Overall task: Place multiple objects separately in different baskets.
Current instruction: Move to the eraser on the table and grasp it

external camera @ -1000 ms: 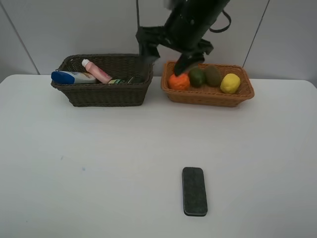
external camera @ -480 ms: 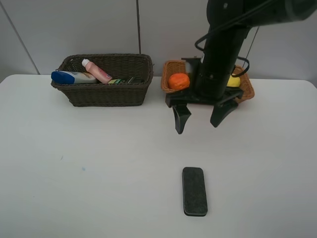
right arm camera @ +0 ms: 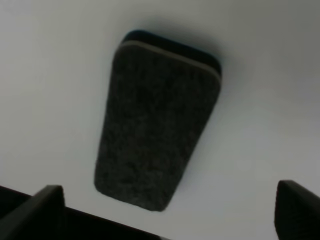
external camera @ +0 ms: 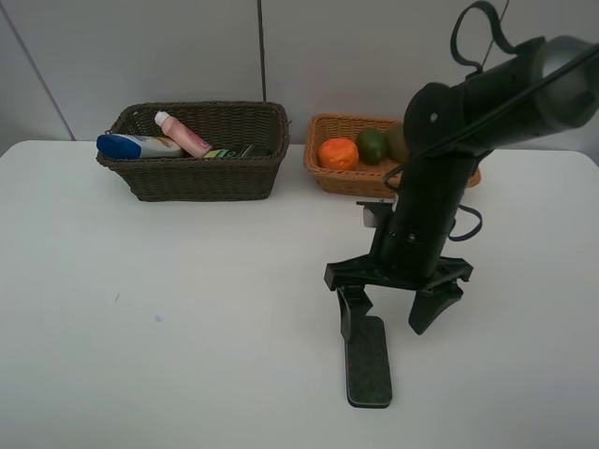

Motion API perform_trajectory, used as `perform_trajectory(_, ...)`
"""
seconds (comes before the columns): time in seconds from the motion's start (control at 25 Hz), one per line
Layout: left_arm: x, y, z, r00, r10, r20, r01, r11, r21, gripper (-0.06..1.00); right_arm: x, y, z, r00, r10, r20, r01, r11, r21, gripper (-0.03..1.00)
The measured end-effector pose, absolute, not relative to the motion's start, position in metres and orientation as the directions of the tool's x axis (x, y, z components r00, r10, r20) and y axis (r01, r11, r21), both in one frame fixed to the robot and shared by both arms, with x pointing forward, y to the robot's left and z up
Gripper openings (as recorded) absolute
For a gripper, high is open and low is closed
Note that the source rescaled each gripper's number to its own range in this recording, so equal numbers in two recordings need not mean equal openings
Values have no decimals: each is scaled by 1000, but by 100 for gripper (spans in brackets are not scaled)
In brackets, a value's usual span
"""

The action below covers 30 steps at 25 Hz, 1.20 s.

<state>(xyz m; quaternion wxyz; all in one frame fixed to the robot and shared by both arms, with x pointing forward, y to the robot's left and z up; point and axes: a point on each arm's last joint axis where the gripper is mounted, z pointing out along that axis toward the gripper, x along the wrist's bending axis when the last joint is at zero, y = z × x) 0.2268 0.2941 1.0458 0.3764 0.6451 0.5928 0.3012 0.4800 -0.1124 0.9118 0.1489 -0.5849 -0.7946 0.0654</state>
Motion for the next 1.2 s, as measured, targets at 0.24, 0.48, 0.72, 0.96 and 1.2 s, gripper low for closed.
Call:
perform_trajectory(0.24,227,294,1046,116,992,-58,538,-14,843,100,463,-107,892,-257,950,175,928,293,-229,98)
perform_trajectory(0.48,227,294,1046,116,992,-58,538,-14,843,100,465,-100,890,-240,951,194,950,271,-155,98)
perform_trajectory(0.72,227,294,1046,116,992,-58,538,-14,843,100,470,-98,889,-228,953,198,963,251,-100,98)
perform_trajectory(0.96,227,294,1046,116,992,-58,538,-14,843,100,471,-98,873,-226,958,174,959,251,-133,98)
perform_trajectory(1.2,227,294,1046,116,992,-58,538,-14,843,100,471,-98,871,-227,959,167,958,251,-139,95)
